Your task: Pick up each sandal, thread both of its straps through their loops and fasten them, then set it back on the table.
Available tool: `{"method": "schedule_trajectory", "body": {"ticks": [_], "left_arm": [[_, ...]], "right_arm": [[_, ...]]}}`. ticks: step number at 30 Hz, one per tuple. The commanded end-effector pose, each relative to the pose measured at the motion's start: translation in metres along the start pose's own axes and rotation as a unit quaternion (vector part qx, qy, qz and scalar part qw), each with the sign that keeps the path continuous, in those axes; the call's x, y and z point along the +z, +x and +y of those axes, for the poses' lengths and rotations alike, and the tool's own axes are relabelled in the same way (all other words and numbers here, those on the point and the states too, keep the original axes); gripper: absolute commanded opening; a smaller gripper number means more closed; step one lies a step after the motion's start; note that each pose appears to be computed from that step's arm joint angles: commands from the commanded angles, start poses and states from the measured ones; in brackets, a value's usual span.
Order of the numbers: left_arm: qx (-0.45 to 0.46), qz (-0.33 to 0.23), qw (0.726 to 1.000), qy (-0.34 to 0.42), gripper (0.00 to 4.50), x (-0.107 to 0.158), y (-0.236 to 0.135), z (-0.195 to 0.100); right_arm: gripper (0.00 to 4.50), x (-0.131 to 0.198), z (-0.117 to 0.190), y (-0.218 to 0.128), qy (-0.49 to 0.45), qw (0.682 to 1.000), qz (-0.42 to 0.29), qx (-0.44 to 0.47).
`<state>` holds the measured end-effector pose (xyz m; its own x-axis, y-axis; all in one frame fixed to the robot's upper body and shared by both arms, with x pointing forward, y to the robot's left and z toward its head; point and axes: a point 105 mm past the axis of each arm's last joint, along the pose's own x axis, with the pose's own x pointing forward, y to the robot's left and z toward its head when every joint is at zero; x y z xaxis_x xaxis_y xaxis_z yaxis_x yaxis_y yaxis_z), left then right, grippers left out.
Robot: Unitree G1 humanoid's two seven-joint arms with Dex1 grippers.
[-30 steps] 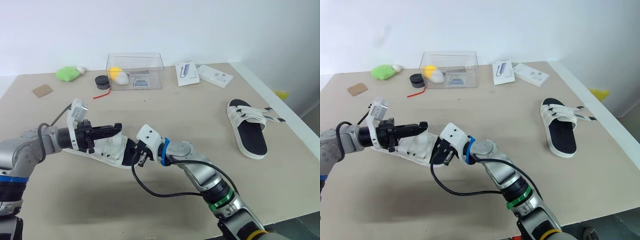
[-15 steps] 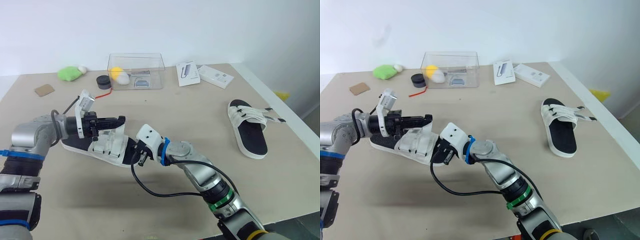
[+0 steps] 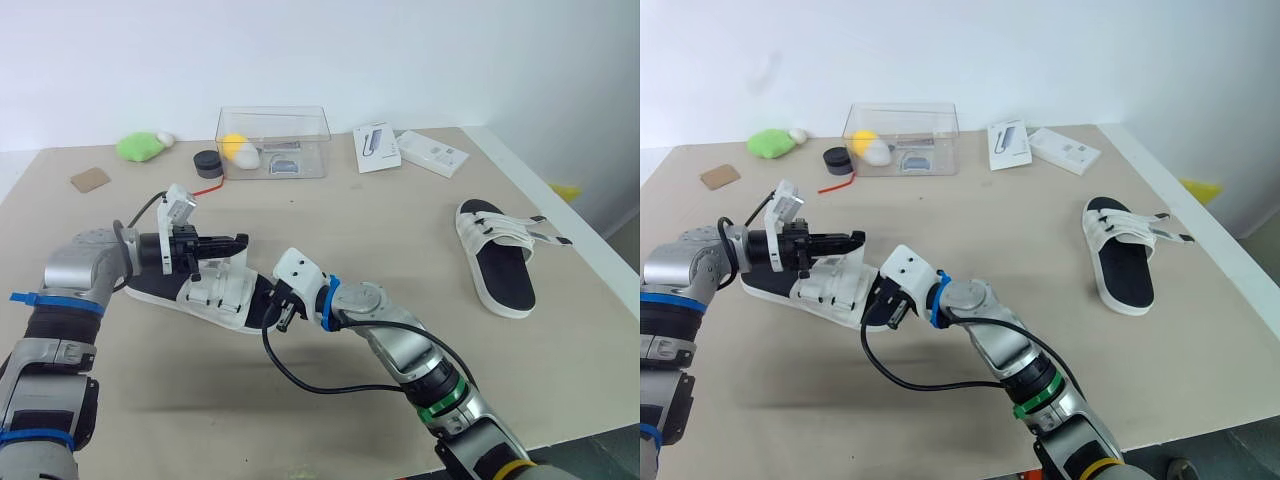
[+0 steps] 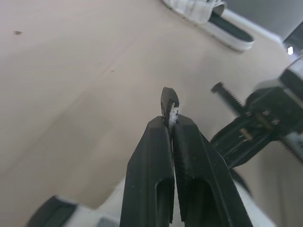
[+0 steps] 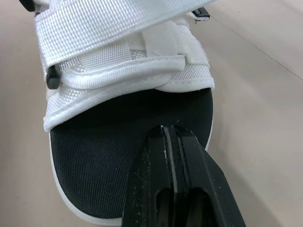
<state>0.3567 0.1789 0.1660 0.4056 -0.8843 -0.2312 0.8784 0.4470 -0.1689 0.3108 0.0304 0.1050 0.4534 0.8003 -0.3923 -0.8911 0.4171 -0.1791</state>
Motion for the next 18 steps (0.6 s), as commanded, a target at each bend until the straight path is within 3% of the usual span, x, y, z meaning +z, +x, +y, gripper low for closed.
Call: {"method": "schedule_trajectory", "body": {"ticks": [1,13,16,18], "left_arm": [[0.017,0.017,0.998,0.057,0.04,0.003,0.003,0.006],[0.023,0.056,0.995,0.078,0.04,-0.017,0.004,0.016],[0.014,0.067,0.994,0.081,1.02,-0.020,0.003,0.014],[0.012,0.061,0.995,0.084,1.97,-0.017,0.003,0.014]], "right_arm": [[0.00,-0.032,0.009,0.005,0.025,0.998,0.058,0.014],[0.00,-0.031,0.008,0.005,0.026,0.998,0.056,0.010],[0.00,-0.031,0.008,0.004,0.026,0.998,0.056,0.010],[0.00,-0.031,0.008,0.005,0.026,0.998,0.056,0.010]]}}
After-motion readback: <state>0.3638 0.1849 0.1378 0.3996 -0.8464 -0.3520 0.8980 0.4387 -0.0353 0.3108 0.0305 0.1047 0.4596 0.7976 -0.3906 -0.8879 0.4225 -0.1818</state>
